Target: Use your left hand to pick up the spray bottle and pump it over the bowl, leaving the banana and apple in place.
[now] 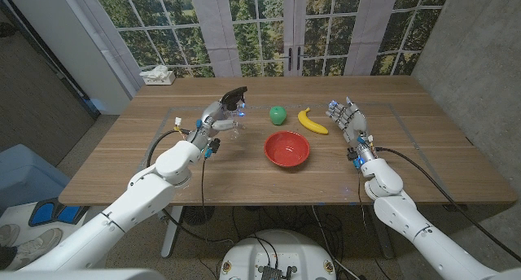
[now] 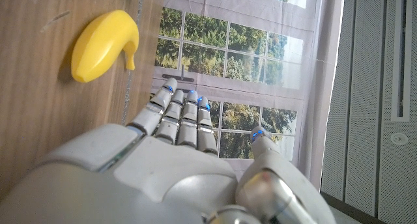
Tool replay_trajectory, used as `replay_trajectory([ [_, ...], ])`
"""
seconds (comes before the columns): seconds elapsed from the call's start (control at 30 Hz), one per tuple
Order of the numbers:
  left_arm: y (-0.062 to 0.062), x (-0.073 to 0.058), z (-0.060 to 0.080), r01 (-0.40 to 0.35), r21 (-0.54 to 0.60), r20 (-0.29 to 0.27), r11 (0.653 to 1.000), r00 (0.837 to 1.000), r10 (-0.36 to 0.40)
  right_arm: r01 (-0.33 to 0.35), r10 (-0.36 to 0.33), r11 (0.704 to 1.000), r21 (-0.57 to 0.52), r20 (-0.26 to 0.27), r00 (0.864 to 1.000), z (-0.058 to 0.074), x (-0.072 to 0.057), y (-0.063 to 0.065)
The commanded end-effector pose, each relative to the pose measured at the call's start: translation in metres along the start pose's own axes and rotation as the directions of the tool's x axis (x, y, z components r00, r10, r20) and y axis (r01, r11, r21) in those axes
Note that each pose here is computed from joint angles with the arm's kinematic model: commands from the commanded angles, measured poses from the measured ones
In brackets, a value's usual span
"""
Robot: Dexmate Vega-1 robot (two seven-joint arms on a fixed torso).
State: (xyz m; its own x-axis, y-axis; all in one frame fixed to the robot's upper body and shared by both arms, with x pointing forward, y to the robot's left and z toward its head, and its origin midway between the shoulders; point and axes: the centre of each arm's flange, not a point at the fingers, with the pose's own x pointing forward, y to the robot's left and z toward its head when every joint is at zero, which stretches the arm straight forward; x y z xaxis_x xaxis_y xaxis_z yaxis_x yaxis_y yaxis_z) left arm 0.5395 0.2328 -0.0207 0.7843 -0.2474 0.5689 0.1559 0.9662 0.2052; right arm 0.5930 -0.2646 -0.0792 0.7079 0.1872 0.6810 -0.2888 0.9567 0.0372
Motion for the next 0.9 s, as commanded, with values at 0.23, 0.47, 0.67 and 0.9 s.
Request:
replay_trajectory([
  [0.23,0.011,0.000,-0.022,-0.125,-0.018,0.019,0.992,0.992,0.126,-0.080,0.080,0.997,-0.011,-0.016,0.997,0.005,0.010,0.015],
  [0.47,0.016,0.002,-0.031,-0.158,-0.017,0.010,0.987,0.987,0.159,-0.095,0.095,0.995,-0.006,-0.030,0.995,0.004,0.013,0.018],
  [0.67,0.021,0.004,-0.037,-0.176,-0.033,-0.002,0.984,0.984,0.176,-0.104,0.104,0.995,-0.002,-0.032,0.994,0.003,0.014,0.021],
  [0.9,0.027,0.011,-0.041,-0.181,-0.036,-0.006,0.983,0.983,0.181,-0.122,0.122,0.993,-0.001,-0.041,0.992,0.003,0.018,0.026],
])
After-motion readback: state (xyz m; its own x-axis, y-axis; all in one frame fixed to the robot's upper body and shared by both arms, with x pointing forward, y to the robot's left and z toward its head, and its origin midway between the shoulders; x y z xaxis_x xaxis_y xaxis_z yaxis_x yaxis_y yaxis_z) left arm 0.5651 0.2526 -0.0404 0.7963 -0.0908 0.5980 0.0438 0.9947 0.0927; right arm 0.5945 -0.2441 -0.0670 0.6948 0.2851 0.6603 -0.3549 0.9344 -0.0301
